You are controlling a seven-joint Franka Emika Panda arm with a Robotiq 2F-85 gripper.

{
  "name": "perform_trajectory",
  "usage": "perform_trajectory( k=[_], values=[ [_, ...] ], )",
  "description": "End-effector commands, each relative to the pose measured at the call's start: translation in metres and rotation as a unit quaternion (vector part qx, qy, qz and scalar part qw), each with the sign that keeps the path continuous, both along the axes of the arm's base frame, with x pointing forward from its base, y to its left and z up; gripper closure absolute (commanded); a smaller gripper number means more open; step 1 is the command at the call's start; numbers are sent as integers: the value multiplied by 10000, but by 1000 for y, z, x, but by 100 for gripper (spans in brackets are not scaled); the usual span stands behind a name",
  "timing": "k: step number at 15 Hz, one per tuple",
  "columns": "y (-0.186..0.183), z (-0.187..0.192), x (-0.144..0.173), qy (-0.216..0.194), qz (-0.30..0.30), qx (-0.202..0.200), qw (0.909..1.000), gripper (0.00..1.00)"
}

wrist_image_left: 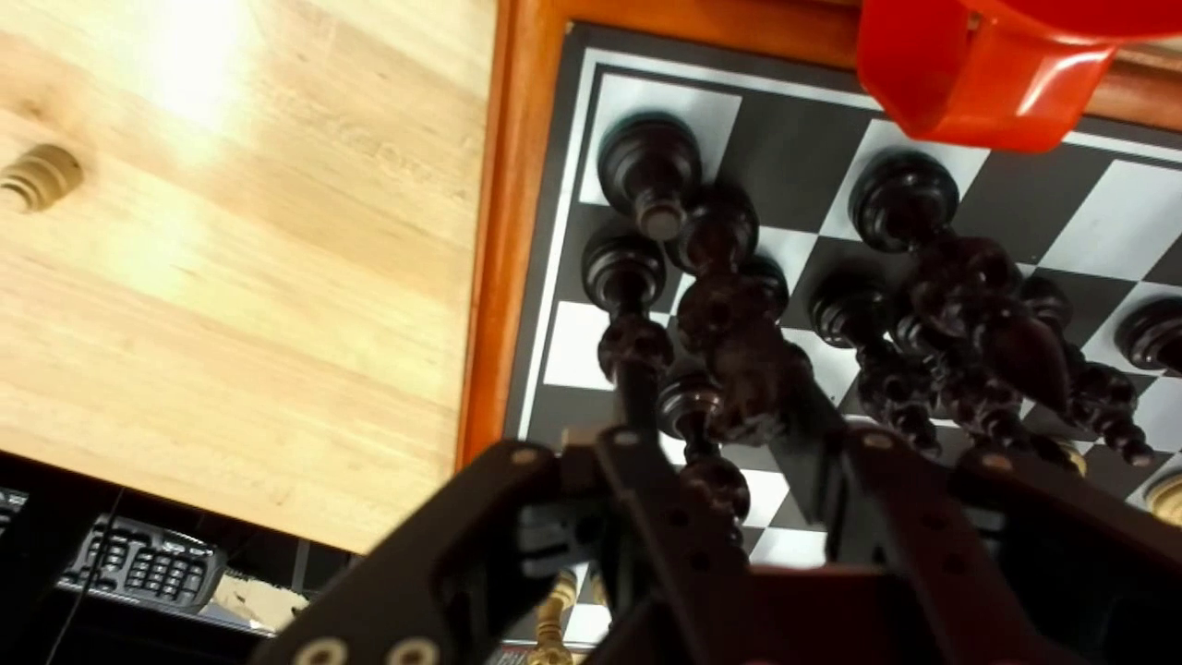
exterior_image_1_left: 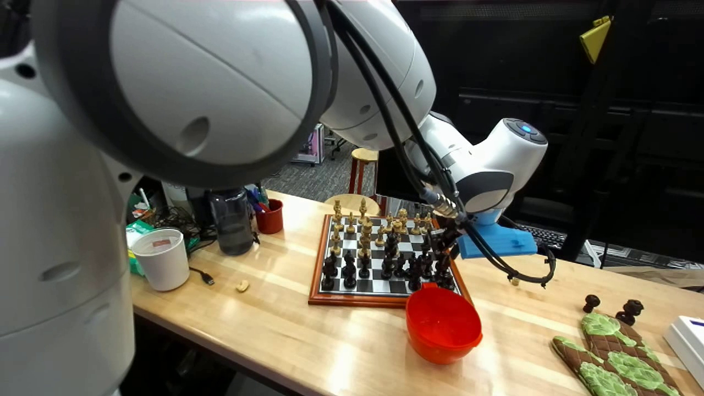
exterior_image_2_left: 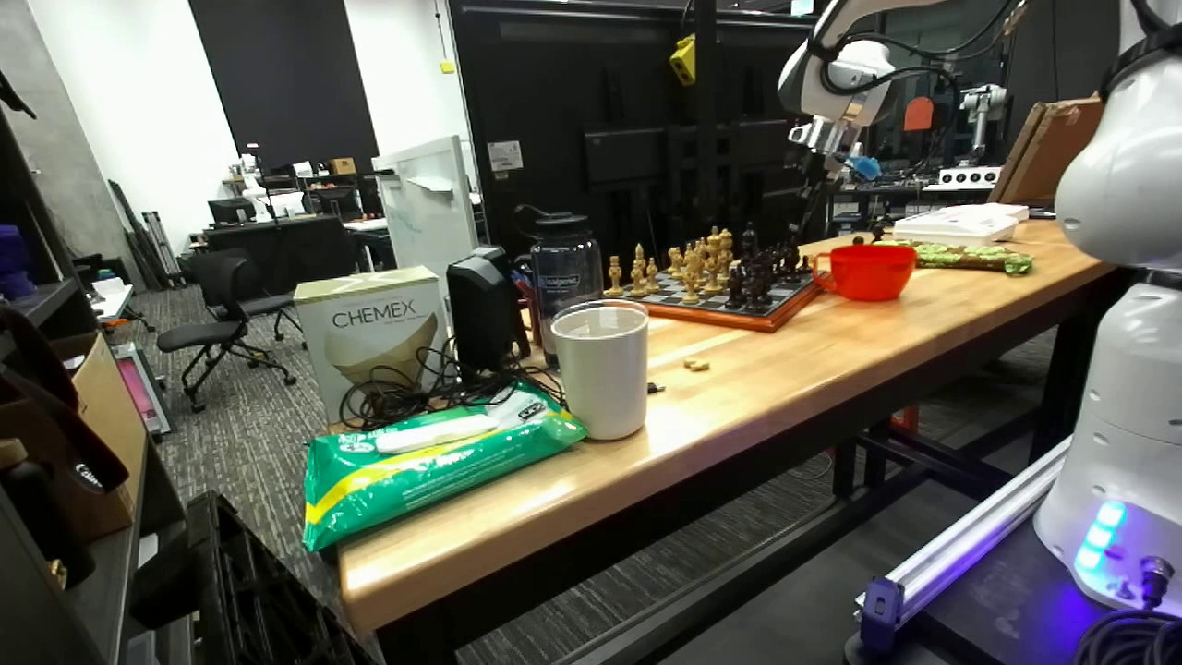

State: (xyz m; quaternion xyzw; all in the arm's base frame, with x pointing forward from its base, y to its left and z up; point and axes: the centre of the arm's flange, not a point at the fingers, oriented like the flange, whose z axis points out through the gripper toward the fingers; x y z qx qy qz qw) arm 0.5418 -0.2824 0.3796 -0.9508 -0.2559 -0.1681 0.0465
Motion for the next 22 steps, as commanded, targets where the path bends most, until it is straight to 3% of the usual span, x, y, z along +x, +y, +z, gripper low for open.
perform_trajectory(
  k=[1,3,12,22],
  values=[
    [-3,6,3,39,-24,-19,10000,94],
    [-3,7,4,37,-37,-23,10000,100],
    [-3,23,-2,-31,-156,-107,9998,96],
    [34,88,-32,-181,-206,-492,9984,96]
  ],
)
